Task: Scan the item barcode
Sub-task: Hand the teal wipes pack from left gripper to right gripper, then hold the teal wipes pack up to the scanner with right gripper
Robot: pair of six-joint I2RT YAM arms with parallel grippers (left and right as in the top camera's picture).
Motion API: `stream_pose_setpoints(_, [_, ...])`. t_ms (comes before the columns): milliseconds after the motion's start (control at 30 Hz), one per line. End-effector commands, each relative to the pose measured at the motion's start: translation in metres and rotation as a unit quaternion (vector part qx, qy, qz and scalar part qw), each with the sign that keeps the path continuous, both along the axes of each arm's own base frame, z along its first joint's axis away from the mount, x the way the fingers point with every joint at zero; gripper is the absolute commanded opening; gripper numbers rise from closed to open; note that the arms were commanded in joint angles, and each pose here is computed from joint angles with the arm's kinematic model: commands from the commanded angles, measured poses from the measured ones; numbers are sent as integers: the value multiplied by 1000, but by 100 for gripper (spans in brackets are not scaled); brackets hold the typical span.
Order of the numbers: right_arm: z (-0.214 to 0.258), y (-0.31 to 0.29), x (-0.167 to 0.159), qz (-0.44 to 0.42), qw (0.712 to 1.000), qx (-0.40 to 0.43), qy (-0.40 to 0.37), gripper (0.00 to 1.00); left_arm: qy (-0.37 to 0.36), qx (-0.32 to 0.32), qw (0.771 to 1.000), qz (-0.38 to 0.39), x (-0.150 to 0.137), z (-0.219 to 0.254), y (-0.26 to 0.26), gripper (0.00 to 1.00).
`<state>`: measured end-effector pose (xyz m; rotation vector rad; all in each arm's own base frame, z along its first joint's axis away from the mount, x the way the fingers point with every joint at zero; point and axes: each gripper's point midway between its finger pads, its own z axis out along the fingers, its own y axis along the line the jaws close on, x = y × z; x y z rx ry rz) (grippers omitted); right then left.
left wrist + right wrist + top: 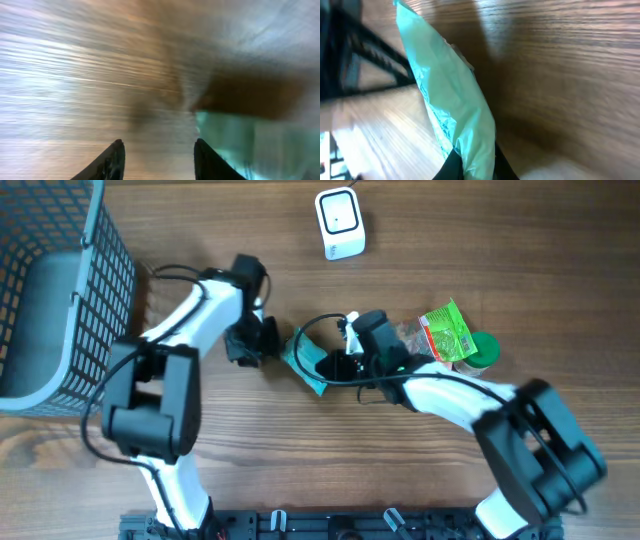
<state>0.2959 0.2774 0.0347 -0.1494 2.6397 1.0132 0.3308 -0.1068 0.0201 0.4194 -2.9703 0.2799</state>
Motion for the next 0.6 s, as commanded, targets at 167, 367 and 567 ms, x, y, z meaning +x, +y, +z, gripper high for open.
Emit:
stream_pose_setpoints(167, [125,1,-66,197,967,113,-113,4,-221,-5,973,74,61,130,72,52])
stream_pose_setpoints(367, [166,-6,-109,239,952,169,-92,4,-270,4,962,49,80,136,80,71])
stream_pose_setpoints(567, [150,-15,-100,206,967,119,-88,4,-277,3,960,49,83,138,79,100])
